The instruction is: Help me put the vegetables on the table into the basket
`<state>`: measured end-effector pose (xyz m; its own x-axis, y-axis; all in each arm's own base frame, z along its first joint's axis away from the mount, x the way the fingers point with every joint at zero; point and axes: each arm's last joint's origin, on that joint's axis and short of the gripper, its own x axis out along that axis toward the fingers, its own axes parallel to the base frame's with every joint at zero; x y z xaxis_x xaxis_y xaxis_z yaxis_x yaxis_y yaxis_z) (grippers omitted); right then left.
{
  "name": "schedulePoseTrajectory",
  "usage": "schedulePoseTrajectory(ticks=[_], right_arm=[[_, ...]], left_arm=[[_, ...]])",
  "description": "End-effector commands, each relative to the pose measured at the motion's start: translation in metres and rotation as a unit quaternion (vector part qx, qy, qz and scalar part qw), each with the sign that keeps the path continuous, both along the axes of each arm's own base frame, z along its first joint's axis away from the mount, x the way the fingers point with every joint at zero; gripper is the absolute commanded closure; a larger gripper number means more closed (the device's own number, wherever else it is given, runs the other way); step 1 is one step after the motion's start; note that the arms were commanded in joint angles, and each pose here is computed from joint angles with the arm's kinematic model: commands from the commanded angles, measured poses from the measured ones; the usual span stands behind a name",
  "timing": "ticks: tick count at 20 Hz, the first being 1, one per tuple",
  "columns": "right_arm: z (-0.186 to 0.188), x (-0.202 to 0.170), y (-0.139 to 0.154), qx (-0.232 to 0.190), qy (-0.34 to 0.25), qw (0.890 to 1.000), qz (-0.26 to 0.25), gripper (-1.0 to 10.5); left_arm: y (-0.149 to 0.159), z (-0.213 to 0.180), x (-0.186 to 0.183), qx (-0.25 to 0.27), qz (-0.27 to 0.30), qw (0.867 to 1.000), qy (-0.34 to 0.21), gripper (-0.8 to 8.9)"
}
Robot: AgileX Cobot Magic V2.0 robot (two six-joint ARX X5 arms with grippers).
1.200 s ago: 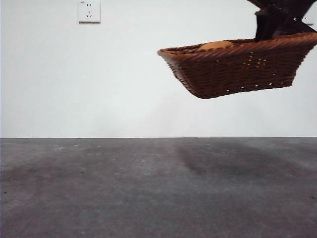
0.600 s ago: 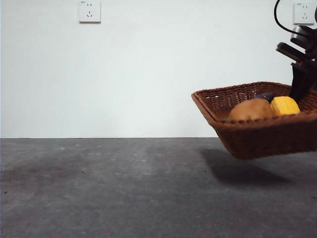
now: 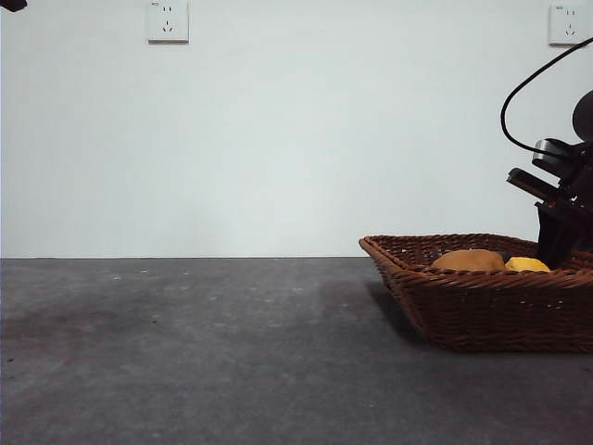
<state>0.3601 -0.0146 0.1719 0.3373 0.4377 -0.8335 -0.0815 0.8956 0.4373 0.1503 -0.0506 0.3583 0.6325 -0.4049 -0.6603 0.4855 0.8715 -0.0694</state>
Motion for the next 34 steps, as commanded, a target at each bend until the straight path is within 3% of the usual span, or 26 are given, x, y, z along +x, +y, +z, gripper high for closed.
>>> schedulePoseTrajectory(ticks=[1,8,9,11,12,17,21,22,24,30,34], right_arm=[[-0.011,0.003,0.002,-0.002,0.0,1.0,0.01,9.6],[-0.014,0.007,0.001,-0.014,-0.012,1.0,0.008,9.4],[-0.013,0.008,0.001,-0.014,-0.018,1.0,0.008,9.0],[-0.011,0.011,0.001,-0.008,-0.03,0.999,0.007,6.9],[-0.009,0.012,0.002,0.001,-0.034,0.999,0.01,6.6],[0.047,0.015,0.001,-0.006,-0.053,0.999,0.008,6.6],[0.13,-0.025,0.003,-0.025,-0.085,0.996,0.001,6.8],[0.149,-0.041,0.007,-0.026,-0.091,0.995,0.006,7.6],[0.176,-0.074,0.014,-0.029,-0.106,0.994,0.024,8.3],[0.217,-0.148,0.037,-0.032,-0.125,0.988,0.081,9.4],[0.224,-0.18,0.048,-0.045,-0.112,0.985,0.121,9.5]], left_arm=[[0.0,0.0,0.001,0.002,0.0,1.0,-0.005,8.2],[-0.001,0.0,0.005,-0.001,0.002,1.0,-0.006,8.2],[-0.001,0.0,0.005,-0.001,0.002,1.0,-0.005,8.21],[-0.001,-0.001,0.005,-0.001,0.002,1.0,-0.004,8.2],[-0.001,-0.001,0.005,-0.001,0.002,1.0,-0.004,8.2],[-0.001,-0.001,0.005,0.0,0.002,1.0,-0.004,8.21],[-0.001,-0.001,0.007,0.004,-0.002,1.0,-0.004,8.2],[-0.002,-0.002,0.008,0.005,-0.002,1.0,-0.003,8.2],[-0.002,-0.003,0.009,0.01,-0.007,1.0,-0.002,8.2],[-0.002,-0.003,0.01,0.011,-0.008,1.0,-0.004,8.2],[-0.003,-0.003,0.01,0.009,-0.011,1.0,-0.003,8.2]])
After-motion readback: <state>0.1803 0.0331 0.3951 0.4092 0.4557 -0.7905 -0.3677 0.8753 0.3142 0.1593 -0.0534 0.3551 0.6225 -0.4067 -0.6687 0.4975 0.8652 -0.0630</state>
